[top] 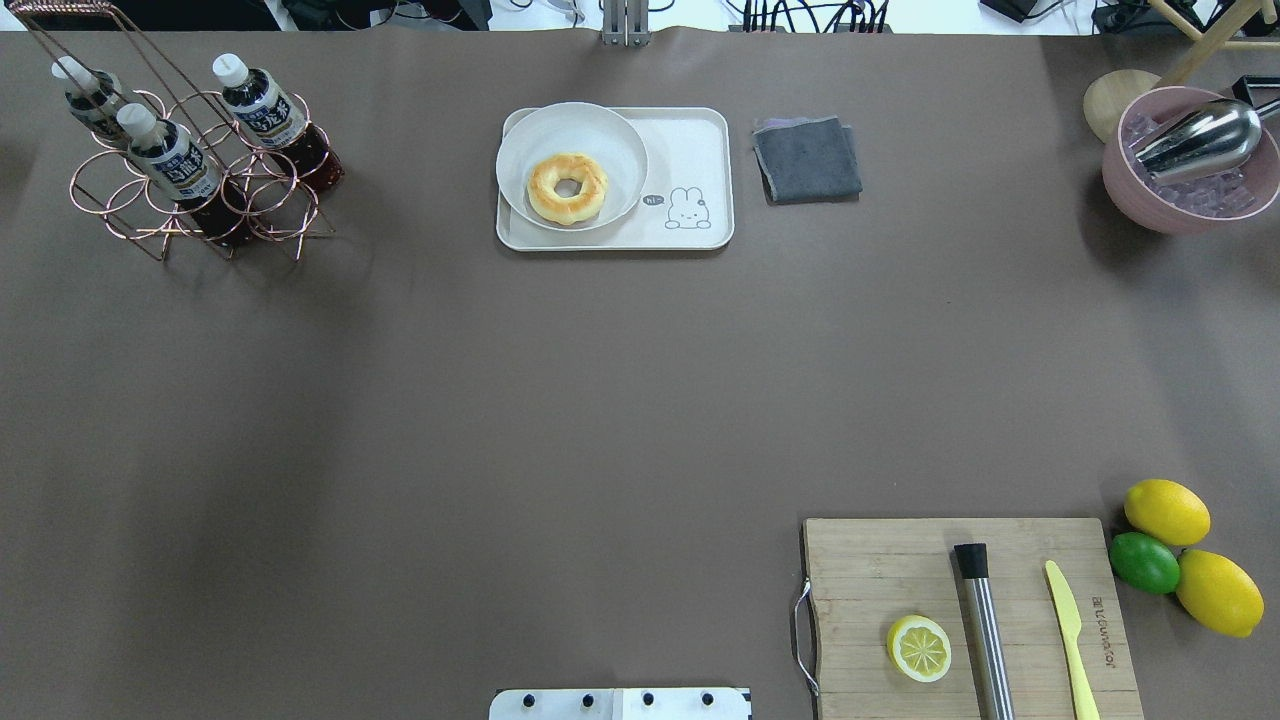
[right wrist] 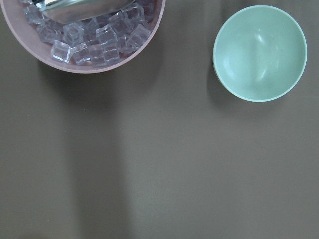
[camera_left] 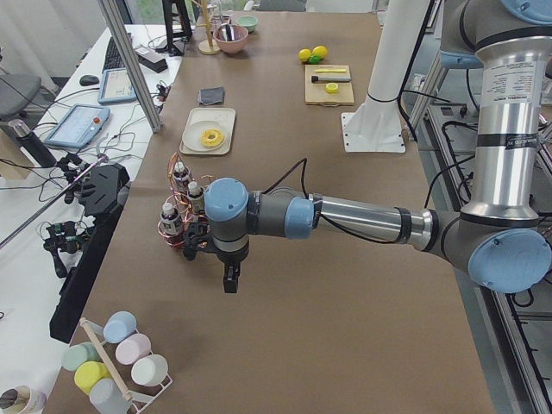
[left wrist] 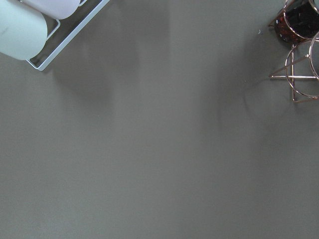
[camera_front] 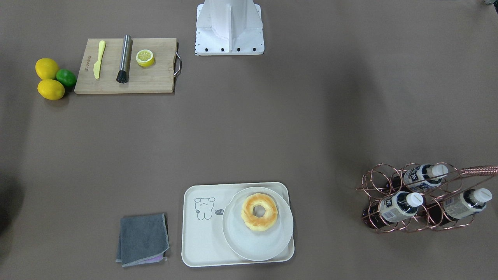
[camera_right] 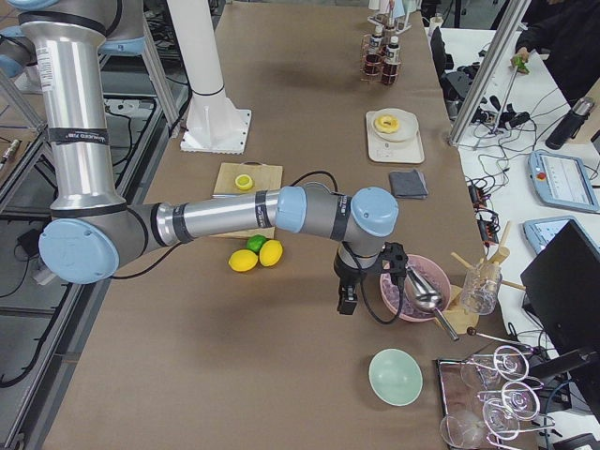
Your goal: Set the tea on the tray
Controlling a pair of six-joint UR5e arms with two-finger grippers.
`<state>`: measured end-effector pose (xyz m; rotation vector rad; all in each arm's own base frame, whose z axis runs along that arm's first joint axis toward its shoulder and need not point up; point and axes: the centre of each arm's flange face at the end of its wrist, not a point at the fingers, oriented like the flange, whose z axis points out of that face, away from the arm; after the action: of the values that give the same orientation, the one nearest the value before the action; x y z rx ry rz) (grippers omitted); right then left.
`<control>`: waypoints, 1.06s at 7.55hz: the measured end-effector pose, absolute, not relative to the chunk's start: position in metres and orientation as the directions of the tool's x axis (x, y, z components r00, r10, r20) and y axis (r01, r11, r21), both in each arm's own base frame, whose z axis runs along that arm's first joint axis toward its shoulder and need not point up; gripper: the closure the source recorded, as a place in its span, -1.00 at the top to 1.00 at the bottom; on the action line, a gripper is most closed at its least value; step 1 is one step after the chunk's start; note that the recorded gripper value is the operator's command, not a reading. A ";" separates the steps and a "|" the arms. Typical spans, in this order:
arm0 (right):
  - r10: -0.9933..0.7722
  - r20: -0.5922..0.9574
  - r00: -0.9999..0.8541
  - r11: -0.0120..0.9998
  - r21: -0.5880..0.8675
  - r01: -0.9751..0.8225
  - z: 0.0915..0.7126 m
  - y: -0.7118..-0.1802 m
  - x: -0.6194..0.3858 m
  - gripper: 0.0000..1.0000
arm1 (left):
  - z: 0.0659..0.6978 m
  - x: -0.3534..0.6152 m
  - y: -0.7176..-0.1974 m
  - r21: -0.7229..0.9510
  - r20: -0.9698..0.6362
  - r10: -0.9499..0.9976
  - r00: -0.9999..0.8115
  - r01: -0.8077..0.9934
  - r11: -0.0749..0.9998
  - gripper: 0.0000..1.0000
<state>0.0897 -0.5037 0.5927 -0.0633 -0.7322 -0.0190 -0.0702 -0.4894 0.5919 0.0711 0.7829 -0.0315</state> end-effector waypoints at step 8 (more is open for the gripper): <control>0.004 0.671 0.741 0.998 -0.047 0.037 0.590 -0.505 0.090 0.99 | 0.597 -0.070 -0.486 0.043 -0.706 -0.008 0.708 0.054 0.998 0.95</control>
<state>0.0899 -0.5053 0.5900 -0.0585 -0.7356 -0.0184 -0.0702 -0.4862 0.5970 0.0617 0.7828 -0.0348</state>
